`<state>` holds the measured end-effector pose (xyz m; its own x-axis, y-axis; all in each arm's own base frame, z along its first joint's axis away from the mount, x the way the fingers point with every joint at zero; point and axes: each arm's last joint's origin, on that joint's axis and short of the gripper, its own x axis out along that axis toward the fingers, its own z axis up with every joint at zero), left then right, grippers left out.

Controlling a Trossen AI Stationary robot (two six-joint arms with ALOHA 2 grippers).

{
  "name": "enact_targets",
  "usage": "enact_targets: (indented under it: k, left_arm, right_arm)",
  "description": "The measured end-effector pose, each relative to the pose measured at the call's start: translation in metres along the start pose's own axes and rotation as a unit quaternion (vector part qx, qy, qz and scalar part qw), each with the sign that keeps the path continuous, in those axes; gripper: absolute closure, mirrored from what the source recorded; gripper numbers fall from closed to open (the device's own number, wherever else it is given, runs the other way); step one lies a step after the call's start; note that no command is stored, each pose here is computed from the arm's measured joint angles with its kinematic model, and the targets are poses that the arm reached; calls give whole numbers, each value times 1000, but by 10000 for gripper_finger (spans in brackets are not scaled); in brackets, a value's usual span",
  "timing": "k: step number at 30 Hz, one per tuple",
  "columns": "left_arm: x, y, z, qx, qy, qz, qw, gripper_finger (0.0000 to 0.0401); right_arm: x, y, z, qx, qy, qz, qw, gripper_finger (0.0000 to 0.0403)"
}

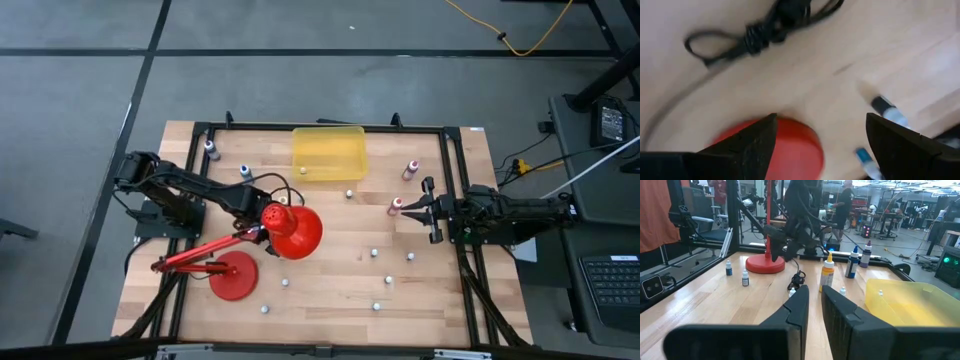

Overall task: Pick & Place food coloring
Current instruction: Put the purple food coloring bottle into the yellow bin

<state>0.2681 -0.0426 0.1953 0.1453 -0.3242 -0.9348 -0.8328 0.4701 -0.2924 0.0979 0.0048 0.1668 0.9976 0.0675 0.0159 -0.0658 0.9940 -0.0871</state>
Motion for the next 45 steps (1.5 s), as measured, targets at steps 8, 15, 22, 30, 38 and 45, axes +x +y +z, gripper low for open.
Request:
enact_targets:
  k: [8,15,22,30,38,45]
  left_arm:
    - [24,-6,7,-119,155,-7,981,111]
    - [26,-19,26,-167,176,-21,970,111]
    - [40,-27,41,-193,209,-18,959,111]
    - [50,-41,44,-197,230,-31,952,111]
    - [55,-48,38,-206,233,-34,950,111]
    - [68,-51,40,-208,235,-30,949,111]
  right_arm:
    - [0,0,0,0,0,0,1000,347]
    - [0,0,0,0,0,0,1000,347]
    - [0,0,0,0,0,0,1000,347]
    - [0,0,0,0,0,0,1000,347]
    - [0,0,0,0,0,0,1000,347]
    - [0,0,0,0,0,0,1000,347]
